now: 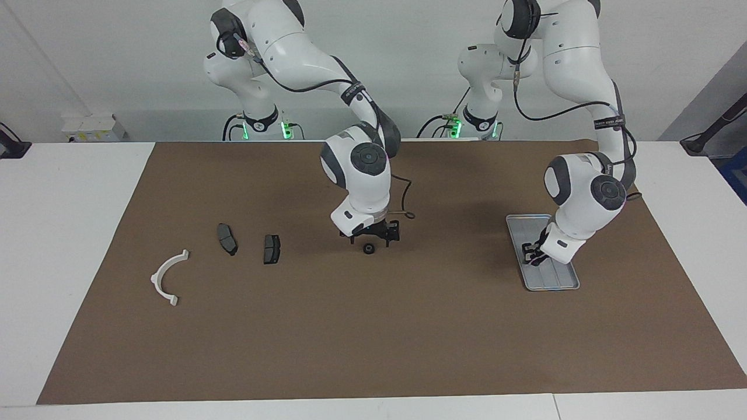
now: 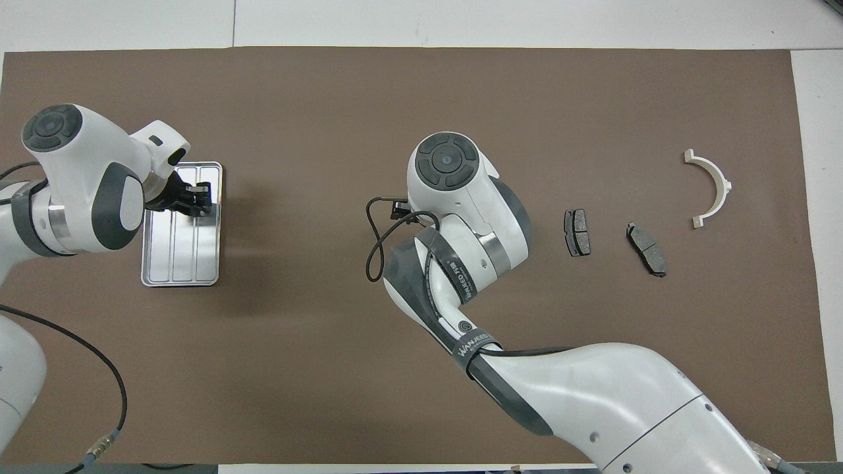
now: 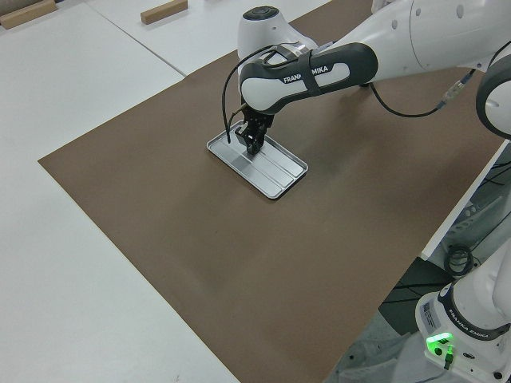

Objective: Place bearing gear from tray to pile

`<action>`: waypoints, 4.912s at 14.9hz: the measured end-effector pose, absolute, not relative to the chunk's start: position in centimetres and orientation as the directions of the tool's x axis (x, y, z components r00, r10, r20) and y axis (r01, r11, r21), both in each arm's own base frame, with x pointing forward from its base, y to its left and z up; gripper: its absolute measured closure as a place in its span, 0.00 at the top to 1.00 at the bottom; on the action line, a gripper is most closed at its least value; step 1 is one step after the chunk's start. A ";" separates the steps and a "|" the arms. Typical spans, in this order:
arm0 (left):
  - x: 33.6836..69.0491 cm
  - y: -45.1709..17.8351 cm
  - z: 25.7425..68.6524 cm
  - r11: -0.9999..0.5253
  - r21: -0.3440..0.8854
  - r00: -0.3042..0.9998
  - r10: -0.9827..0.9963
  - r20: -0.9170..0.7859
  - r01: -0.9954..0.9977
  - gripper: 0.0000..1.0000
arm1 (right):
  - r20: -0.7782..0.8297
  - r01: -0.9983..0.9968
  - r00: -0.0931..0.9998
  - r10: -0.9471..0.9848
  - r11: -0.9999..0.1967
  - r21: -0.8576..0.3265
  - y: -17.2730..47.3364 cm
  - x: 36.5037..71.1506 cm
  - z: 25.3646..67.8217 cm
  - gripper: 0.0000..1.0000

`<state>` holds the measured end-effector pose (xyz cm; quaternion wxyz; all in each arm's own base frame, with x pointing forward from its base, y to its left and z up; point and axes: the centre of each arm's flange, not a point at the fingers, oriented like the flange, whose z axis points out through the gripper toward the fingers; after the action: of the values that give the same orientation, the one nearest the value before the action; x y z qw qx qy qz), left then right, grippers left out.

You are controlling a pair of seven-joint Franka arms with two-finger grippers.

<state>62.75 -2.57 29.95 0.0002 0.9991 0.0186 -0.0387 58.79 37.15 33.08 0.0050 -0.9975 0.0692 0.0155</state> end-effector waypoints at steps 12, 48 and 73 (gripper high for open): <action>62.9 -2.8 30.3 -0.999 0.001 0.997 0.033 -0.068 0.033 0.24 | -0.039 -0.134 0.990 -0.134 -0.991 -0.005 36.9 57.7 30.3 1.00; 51.8 -41.8 38.7 -0.881 0.013 0.878 0.470 -0.093 0.473 0.24 | 0.015 0.178 0.984 0.178 -0.984 -0.020 0.6 67.5 43.7 0.34; 52.2 -46.5 30.2 -0.832 0.061 0.835 0.548 -0.056 0.551 0.24 | 0.006 0.312 0.950 0.312 -0.950 -0.022 -5.6 64.8 29.1 0.34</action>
<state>52.22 -46.52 30.20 0.0374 0.9570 0.2871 -0.0183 64.79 -5.63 29.06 0.0114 -0.9874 -0.1578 -0.0014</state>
